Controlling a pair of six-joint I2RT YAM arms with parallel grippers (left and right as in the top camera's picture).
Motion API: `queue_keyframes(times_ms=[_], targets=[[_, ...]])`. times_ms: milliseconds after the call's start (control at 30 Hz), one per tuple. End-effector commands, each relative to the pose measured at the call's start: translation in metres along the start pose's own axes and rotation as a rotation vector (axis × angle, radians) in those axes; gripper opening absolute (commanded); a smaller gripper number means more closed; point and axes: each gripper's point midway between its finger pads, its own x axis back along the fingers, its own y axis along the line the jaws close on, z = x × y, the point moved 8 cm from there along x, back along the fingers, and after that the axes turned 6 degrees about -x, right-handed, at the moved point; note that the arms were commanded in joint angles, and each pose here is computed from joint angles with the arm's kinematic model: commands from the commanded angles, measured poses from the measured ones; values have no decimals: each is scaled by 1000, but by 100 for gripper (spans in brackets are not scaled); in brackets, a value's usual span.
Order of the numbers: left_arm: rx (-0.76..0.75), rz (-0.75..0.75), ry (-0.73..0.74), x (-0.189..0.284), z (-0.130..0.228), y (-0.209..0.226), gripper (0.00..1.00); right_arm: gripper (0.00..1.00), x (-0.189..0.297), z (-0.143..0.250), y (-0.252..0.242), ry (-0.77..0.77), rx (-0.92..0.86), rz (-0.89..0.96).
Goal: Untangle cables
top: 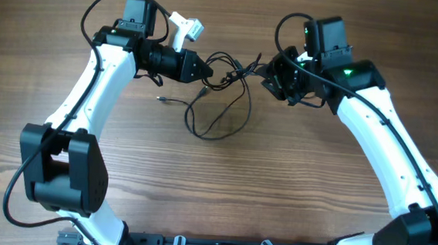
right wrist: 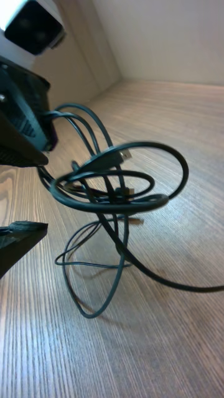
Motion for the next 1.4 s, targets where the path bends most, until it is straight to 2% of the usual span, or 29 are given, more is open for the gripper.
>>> queue_keyframes(times_ms=[0,67,167,200,300,467,567,633,733,800,933,1000,1100,1200,1267,1367], targets=[[-26,70,-21,-3,-2,-2,4,28,-19,0,-1,18,-29,34],[-32,78,-28,-3,-3,-3,4,28,-22,1,1,21,-22,26],[-36,87,-33,-2,-4,-4,4,15,-22,1,5,17,-12,6],[-36,87,-33,-2,-4,-4,4,15,-22,0,5,14,-10,5],[-35,87,-33,-2,-4,-4,4,25,-22,-2,4,-13,-8,10],[-36,87,-33,-3,-4,-4,4,25,-24,-8,3,-71,-8,22],[-36,87,-33,-3,-4,-4,4,15,-33,-12,2,-67,-10,32],[-36,87,-33,-3,-4,-4,4,4,-39,-14,1,-65,5,39],[-35,78,-30,-3,-3,-3,4,4,-41,-13,1,-49,132,37],[10,-4,-11,-3,-2,5,4,4,-41,-5,5,37,306,-2],[227,-264,13,0,3,28,4,4,-35,16,14,252,659,-167],[317,-362,0,3,3,37,4,4,-31,25,14,344,763,-235],[491,-548,-56,11,4,52,4,4,-20,30,13,462,838,-351],[507,-577,-75,12,2,55,4,4,-3,30,21,571,866,-535],[506,-577,-75,12,2,55,4,4,3,20,25,567,853,-579],[508,-571,-73,12,3,54,4,4,0,7,21,483,832,-506]])
